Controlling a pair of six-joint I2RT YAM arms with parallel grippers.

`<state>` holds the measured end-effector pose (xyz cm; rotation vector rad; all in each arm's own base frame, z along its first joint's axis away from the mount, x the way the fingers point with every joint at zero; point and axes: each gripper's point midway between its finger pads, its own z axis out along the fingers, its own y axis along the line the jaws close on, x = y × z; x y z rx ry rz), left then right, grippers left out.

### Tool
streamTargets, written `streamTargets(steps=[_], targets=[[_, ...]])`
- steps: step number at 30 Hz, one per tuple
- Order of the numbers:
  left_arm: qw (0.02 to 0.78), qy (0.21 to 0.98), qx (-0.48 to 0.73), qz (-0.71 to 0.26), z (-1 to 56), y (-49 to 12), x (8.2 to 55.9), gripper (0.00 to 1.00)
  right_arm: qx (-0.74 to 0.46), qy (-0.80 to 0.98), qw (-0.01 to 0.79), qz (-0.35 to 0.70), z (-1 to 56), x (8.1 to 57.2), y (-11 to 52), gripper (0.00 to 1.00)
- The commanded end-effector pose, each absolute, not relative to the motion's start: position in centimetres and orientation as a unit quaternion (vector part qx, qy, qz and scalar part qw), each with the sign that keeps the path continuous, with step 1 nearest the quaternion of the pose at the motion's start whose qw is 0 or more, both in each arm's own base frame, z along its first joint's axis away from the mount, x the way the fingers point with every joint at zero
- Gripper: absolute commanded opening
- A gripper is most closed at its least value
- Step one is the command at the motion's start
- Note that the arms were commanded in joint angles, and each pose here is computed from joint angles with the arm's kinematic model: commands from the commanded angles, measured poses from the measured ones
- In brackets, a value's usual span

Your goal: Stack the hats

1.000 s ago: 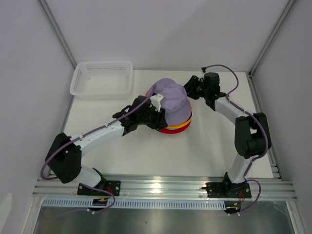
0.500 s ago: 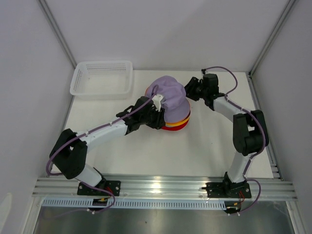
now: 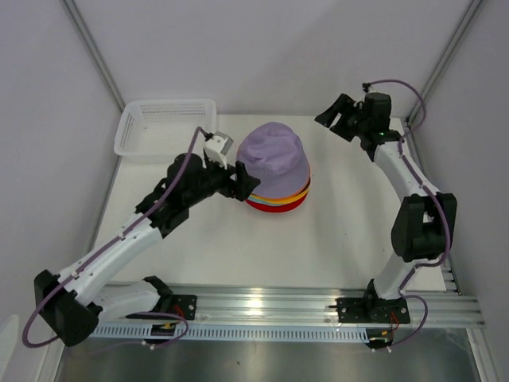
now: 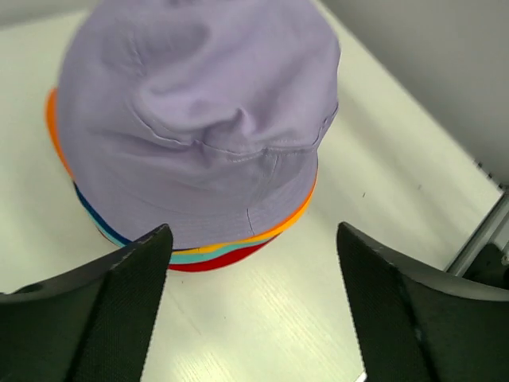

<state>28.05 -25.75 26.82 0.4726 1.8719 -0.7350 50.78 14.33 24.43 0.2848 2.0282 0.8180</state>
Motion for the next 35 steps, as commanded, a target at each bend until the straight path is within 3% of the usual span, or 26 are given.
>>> streamTargets(steps=[1, 8, 10, 11, 13, 24, 35], targets=[[0.533, 0.768, 0.165, -0.314, 28.5, -23.7, 27.8, 0.89, 0.124, 0.812, 0.468, 0.326, 28.0, 47.9, 12.1, 0.75], [0.514, 0.792, -0.058, -0.324, 27.1, -16.3, 33.1, 0.93, 0.102, 0.804, 0.467, 0.353, 27.3, 42.1, 12.6, 0.74], [0.502, 0.801, -0.087, -0.315, 25.8, -14.9, 34.4, 0.95, 0.104, 0.81, 0.475, 0.328, 27.0, 41.6, 11.7, 0.81], [0.504, 0.802, -0.108, -0.303, 25.6, -13.4, 35.2, 0.95, 0.11, 0.816, 0.473, 0.313, 26.9, 41.0, 11.2, 0.9], [0.511, 0.801, -0.114, -0.291, 25.8, -12.2, 35.8, 0.96, 0.123, 0.817, 0.486, 0.286, 27.1, 41.0, 9.7, 1.0], [0.554, 0.799, -0.071, -0.221, 31.0, -9.1, 33.1, 0.99, 0.105, 0.794, 0.546, 0.245, 30.1, 41.0, 7.1, 1.0], [0.56, 0.8, -0.07, -0.204, 28.0, -8.1, 30.0, 0.99, 0.133, 0.769, 0.596, 0.19, 30.6, 39.9, 4.6, 0.99]])
